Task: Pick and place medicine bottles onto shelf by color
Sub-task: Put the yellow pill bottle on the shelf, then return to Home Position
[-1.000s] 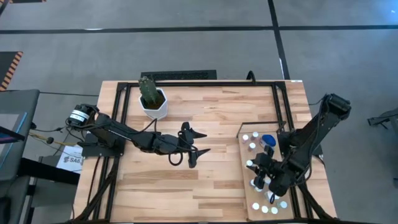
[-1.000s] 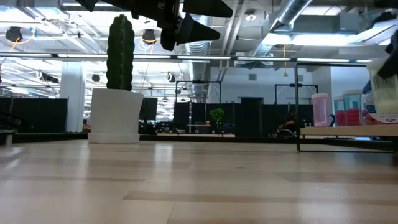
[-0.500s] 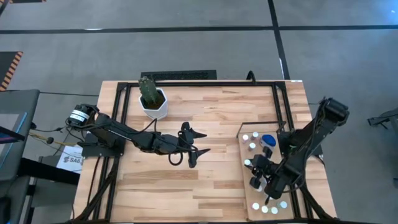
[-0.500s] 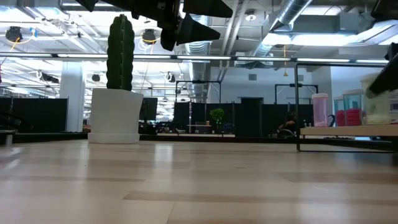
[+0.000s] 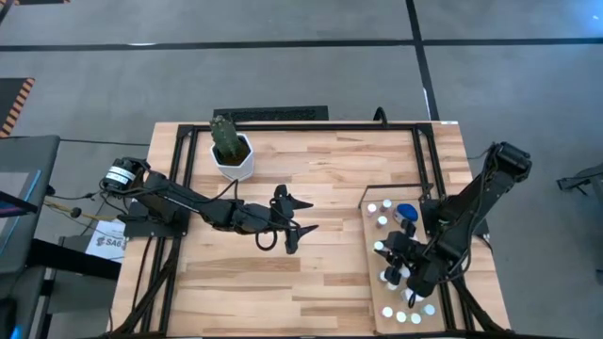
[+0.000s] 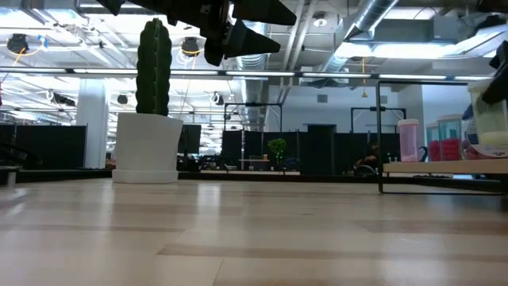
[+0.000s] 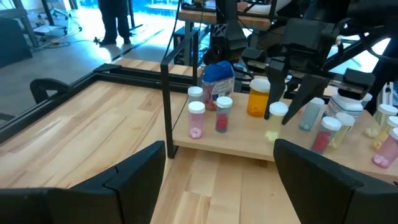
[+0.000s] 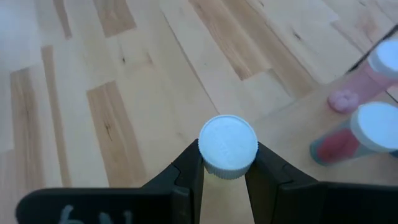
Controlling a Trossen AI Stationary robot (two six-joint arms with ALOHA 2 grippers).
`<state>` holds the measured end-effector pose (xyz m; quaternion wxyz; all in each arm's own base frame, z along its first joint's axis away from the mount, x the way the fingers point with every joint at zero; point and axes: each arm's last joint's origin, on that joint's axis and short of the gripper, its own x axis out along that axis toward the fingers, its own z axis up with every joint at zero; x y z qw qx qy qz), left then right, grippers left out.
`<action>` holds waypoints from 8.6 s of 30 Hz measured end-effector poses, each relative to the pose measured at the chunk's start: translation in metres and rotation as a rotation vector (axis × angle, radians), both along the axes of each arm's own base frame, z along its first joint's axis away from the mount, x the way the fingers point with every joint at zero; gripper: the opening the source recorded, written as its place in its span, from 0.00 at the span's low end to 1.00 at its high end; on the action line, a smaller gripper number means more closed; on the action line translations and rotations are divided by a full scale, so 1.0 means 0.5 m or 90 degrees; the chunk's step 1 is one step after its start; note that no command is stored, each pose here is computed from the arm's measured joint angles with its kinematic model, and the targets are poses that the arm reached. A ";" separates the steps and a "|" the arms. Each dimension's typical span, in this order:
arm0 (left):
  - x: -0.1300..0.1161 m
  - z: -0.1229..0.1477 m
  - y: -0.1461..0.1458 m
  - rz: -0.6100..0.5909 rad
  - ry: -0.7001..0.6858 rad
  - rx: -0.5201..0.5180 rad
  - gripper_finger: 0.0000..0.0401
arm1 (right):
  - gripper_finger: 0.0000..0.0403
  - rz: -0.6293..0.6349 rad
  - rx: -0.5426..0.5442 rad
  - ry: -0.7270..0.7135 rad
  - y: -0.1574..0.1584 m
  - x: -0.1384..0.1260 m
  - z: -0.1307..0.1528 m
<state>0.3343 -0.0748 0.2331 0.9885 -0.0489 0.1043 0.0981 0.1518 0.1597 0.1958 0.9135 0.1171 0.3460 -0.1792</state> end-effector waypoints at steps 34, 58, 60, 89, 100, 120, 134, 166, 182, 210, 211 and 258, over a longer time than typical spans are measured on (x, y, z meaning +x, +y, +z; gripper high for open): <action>0.000 -0.002 0.000 0.000 0.006 0.003 0.72 | 0.43 -0.001 0.019 0.047 0.000 -0.003 -0.009; 0.001 0.004 0.000 -0.001 -0.014 -0.002 0.72 | 0.60 0.031 0.129 0.098 -0.043 -0.009 0.063; 0.001 0.006 0.000 -0.003 -0.020 -0.004 0.72 | 0.60 0.047 0.138 0.082 -0.051 -0.012 0.091; -0.170 0.156 -0.059 -0.134 -0.014 0.064 0.72 | 0.60 0.097 -0.127 -0.003 -0.231 -0.028 0.191; -0.170 0.155 -0.062 -0.139 -0.011 0.082 0.72 | 0.59 0.095 -0.172 -0.095 -0.268 -0.046 0.193; -0.171 0.148 -0.058 -0.109 0.010 0.099 0.72 | 0.59 0.194 -0.206 -0.437 -0.289 -0.059 0.088; -0.173 0.141 -0.055 -0.078 0.035 0.109 0.72 | 0.59 0.179 -0.201 -0.513 -0.298 -0.068 0.007; -0.173 0.141 -0.053 -0.062 0.036 0.122 0.72 | 0.59 0.132 -0.187 -0.526 -0.302 -0.072 -0.029; -0.174 0.142 -0.043 0.034 0.042 0.170 0.72 | 0.59 0.132 -0.186 -0.522 -0.302 -0.072 -0.031; -0.180 0.156 -0.019 0.096 -0.007 0.046 0.72 | 0.59 0.133 -0.189 -0.519 -0.302 -0.072 -0.032; -0.183 0.155 -0.013 0.103 -0.009 0.039 0.72 | 0.59 0.133 -0.189 -0.519 -0.302 -0.072 -0.032; -0.481 -0.097 0.142 0.028 -0.260 -0.003 0.72 | 0.59 0.133 -0.190 -0.519 -0.302 -0.072 -0.032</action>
